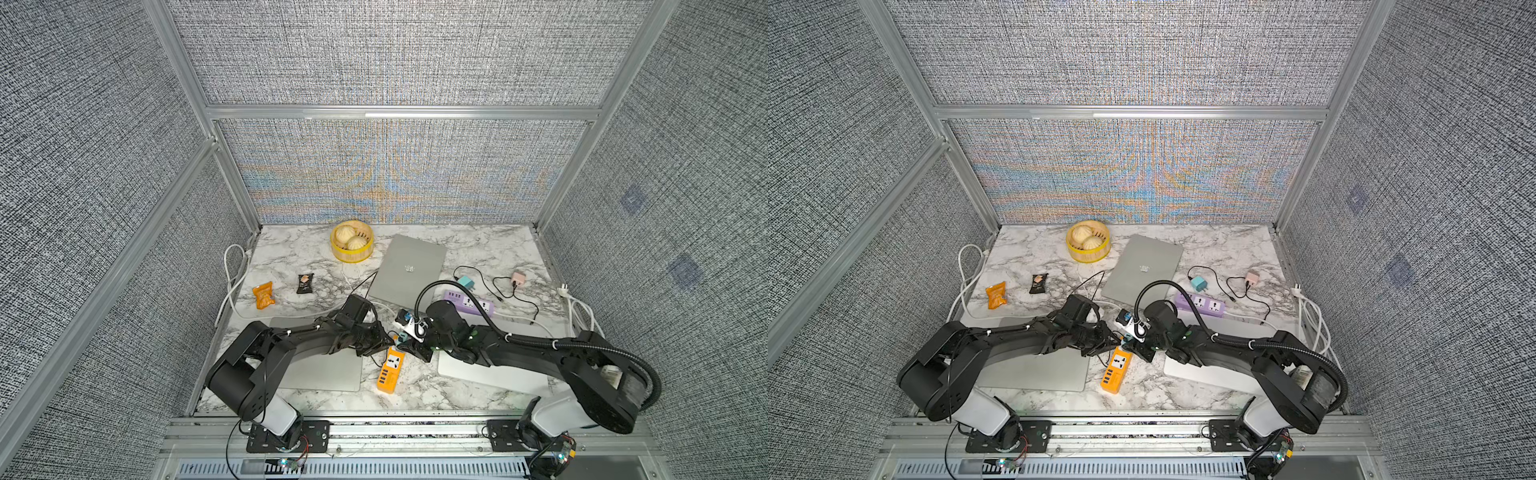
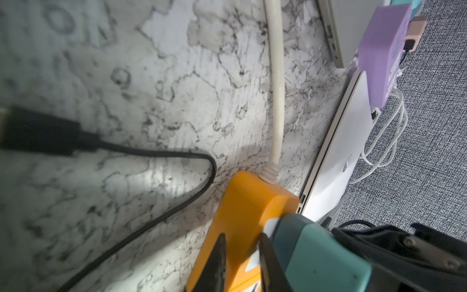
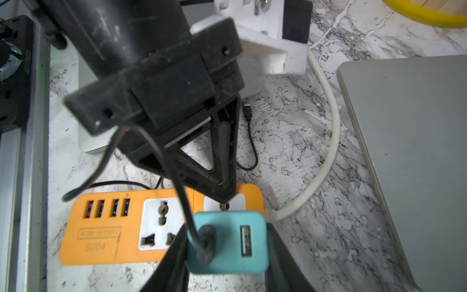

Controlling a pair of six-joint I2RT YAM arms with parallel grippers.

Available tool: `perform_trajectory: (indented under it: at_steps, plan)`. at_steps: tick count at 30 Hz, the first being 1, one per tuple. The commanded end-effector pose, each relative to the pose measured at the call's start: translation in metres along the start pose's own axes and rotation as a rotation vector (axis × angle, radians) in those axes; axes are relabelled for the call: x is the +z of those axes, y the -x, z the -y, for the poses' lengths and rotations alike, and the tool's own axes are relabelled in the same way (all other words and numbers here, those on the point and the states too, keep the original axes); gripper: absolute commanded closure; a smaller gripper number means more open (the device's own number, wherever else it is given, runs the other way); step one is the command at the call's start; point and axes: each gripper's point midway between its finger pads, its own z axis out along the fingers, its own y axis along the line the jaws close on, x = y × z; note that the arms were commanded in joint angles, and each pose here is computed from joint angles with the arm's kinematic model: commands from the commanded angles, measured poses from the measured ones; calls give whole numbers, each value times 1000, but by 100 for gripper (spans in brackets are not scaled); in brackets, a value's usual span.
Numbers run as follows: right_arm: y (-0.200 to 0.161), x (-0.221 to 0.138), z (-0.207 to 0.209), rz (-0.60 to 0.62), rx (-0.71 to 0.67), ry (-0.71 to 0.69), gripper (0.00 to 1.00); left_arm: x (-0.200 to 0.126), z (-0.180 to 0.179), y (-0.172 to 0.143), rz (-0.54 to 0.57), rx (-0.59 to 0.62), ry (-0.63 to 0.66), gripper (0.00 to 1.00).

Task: Unplug the laptop charger
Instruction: Remove the plug from the socket.

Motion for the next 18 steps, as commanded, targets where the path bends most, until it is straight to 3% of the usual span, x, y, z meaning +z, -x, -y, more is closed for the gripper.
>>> perform_trajectory:
  at_steps: [1, 9, 18]
  plan:
    - [15, 0, 3, 38, -66, -24, 98, 1, -38, -9, -12, -68, 154, 78]
    - [19, -2, 0, 41, -91, -31, 99, 3, -39, -9, -17, -68, 157, 78]
    - [25, -4, 5, 81, 11, 7, 100, 4, -40, -10, -23, -71, 158, 78]
